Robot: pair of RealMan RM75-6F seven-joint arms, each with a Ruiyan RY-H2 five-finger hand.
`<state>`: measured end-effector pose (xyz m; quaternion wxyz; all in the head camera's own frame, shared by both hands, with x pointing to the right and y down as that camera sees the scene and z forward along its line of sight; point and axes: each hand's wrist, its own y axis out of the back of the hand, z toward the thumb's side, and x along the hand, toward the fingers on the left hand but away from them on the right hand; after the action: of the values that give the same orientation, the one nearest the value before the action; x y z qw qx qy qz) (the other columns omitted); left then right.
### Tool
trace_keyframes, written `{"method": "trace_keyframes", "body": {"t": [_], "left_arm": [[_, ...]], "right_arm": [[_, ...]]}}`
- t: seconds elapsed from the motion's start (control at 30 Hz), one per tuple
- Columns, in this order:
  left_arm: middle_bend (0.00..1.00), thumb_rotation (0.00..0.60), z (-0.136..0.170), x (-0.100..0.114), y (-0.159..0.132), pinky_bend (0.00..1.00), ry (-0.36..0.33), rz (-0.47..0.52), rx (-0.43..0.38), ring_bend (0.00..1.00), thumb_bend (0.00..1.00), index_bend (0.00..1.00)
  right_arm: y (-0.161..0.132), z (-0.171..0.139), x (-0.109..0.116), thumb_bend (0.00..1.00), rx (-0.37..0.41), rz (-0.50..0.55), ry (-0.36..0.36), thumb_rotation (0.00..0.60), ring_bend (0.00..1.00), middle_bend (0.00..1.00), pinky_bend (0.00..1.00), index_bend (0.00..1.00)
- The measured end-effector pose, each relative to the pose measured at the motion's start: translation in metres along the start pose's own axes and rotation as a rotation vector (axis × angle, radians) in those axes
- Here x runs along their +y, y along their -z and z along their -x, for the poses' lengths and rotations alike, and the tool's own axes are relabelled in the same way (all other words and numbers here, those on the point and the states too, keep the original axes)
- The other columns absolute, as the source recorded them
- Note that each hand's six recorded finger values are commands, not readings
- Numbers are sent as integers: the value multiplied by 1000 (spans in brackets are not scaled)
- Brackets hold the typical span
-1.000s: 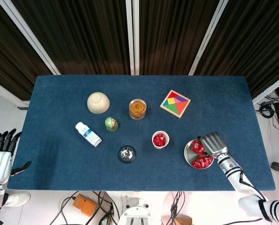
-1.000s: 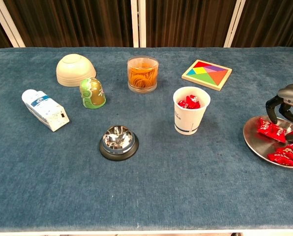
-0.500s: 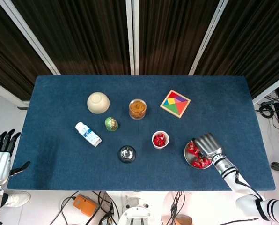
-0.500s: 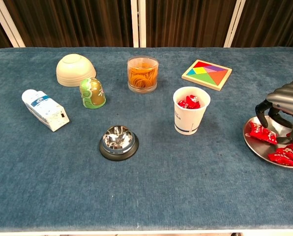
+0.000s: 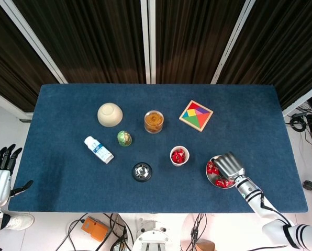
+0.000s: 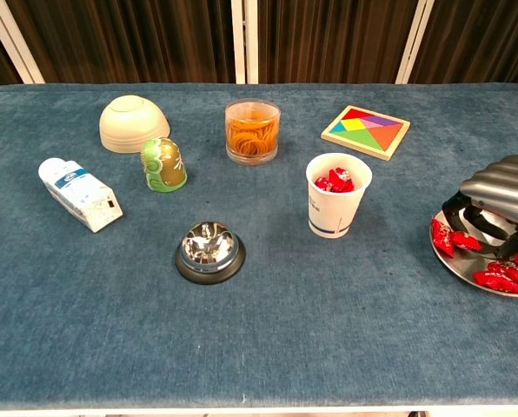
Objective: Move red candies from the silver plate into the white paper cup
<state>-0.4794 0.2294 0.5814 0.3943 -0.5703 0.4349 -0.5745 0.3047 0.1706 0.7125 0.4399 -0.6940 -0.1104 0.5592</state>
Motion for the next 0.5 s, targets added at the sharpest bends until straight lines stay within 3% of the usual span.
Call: {"method": "trace_keyframes", "body": {"t": [0.23,0.5], "left_arm": [[8,600,-1,1,-2,0,-4,-1,-6,0,0,95],[8,600,-4,5,-5,0,-11,-7,-18,0,0,95]], "right_arm": [[9,-9,18,812,-21,45,63,600,1000,832,1000,719],[0,-5,82,811,19,142,212,600,1000,832,1000,721]]}}
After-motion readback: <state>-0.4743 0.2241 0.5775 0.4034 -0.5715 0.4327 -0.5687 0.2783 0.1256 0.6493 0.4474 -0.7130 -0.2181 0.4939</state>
